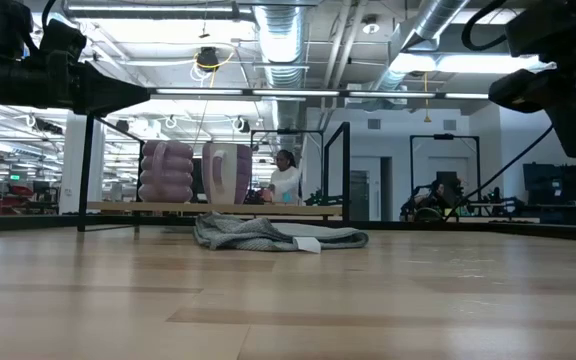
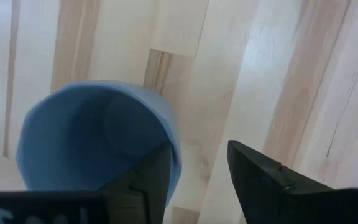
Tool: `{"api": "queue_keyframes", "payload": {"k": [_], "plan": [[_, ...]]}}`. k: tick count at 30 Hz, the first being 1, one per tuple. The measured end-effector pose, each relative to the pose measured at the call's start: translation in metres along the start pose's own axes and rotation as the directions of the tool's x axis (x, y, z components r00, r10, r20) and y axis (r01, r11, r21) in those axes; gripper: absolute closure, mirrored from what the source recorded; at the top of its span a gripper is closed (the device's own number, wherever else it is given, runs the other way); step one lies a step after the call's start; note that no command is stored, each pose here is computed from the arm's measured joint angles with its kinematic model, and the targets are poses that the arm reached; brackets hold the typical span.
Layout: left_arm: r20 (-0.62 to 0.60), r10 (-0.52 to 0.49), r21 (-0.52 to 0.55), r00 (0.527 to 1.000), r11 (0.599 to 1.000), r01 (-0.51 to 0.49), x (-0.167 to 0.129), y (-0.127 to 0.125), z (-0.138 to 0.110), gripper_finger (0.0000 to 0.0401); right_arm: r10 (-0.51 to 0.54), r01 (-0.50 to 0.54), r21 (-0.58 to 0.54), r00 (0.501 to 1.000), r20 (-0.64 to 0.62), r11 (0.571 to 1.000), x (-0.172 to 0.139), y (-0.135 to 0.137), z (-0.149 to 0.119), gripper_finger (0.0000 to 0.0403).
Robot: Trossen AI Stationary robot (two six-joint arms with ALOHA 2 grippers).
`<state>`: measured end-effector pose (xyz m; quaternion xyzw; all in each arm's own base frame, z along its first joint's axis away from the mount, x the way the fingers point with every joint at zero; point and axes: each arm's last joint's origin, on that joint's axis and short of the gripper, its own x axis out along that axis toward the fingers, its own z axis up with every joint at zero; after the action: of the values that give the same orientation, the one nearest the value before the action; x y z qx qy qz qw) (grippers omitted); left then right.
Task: Stack small to large cups/mugs on shelf
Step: Put the blue mug on the shelf
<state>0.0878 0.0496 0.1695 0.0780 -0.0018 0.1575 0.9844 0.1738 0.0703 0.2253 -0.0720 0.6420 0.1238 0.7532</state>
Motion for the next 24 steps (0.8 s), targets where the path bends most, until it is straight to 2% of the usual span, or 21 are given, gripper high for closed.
{"api": "queue_keyframes", "payload": {"k": [9, 14, 18, 24], "plan": [[0.0, 0.0, -0.001, 1.0, 1.0, 0.0, 0.0, 0.0, 0.0, 0.0239, -0.001, 0.001, -0.008, 1.0, 0.006, 1.0, 0.008, 0.001, 0.008, 0.0227], [0.001, 0.0, -0.006, 1.0, 1.0, 0.0, 0.0, 0.0, 0.0, 0.0239, 0.055, -0.063, -0.056, 0.99, -0.128, 0.996, 0.03, 0.003, 0.014, 0.023], [0.001, 0.0, -0.007, 1.0, 1.0, 0.0, 0.0, 0.0, 0.0, 0.0239, 0.054, -0.067, -0.058, 0.977, -0.205, 0.996, 0.046, 0.003, 0.019, 0.0245], [0.001, 0.0, -0.009, 1.0, 1.0, 0.0, 0.0, 0.0, 0.0, 0.0239, 0.058, -0.074, -0.055, 0.968, -0.246, 0.996, 0.056, 0.003, 0.022, 0.0284]]}}
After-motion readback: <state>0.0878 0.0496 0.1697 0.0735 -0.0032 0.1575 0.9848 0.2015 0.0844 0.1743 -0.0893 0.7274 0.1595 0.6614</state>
